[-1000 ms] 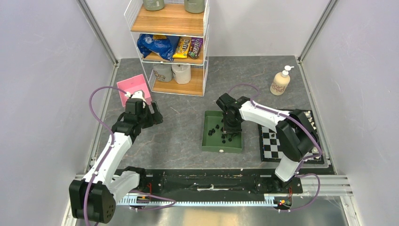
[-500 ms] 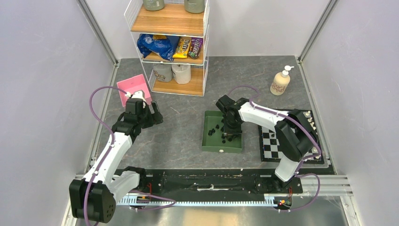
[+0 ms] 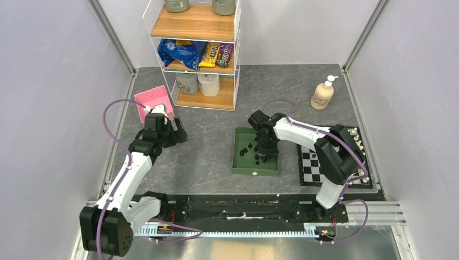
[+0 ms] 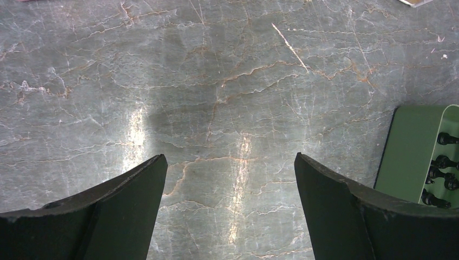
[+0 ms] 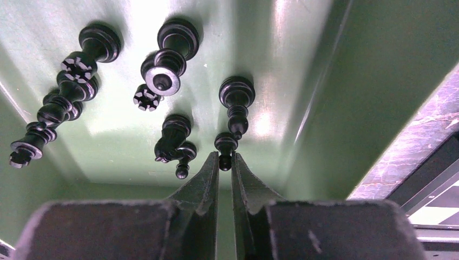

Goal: Set up the chess pieces on the board

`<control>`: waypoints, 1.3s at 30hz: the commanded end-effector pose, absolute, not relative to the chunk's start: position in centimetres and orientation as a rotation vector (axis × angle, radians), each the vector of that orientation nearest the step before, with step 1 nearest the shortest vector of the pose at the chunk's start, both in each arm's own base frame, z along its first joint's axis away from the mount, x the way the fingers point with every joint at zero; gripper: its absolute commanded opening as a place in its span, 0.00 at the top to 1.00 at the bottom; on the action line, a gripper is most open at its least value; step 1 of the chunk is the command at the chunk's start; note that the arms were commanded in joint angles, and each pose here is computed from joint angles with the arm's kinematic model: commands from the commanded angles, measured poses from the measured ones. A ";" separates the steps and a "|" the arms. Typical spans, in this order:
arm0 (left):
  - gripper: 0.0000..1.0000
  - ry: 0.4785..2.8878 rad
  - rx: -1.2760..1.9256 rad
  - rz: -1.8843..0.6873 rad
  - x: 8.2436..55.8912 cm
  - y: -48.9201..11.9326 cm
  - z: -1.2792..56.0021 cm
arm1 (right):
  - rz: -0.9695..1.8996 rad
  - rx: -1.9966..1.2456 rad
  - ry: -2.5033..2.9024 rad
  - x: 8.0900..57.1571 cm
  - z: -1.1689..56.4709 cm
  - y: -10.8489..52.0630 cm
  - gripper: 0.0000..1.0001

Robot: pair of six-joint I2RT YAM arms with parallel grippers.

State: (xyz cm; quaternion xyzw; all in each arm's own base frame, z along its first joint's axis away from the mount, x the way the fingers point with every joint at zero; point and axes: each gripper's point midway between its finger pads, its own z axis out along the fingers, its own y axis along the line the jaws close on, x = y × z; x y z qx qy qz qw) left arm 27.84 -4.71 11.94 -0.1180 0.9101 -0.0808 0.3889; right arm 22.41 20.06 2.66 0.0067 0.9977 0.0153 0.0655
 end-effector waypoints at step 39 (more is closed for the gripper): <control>0.05 2.276 -0.269 -0.242 28.6 -5.3 13.4 | -0.067 1.275 2.596 16.5 5.6 1.0 0.86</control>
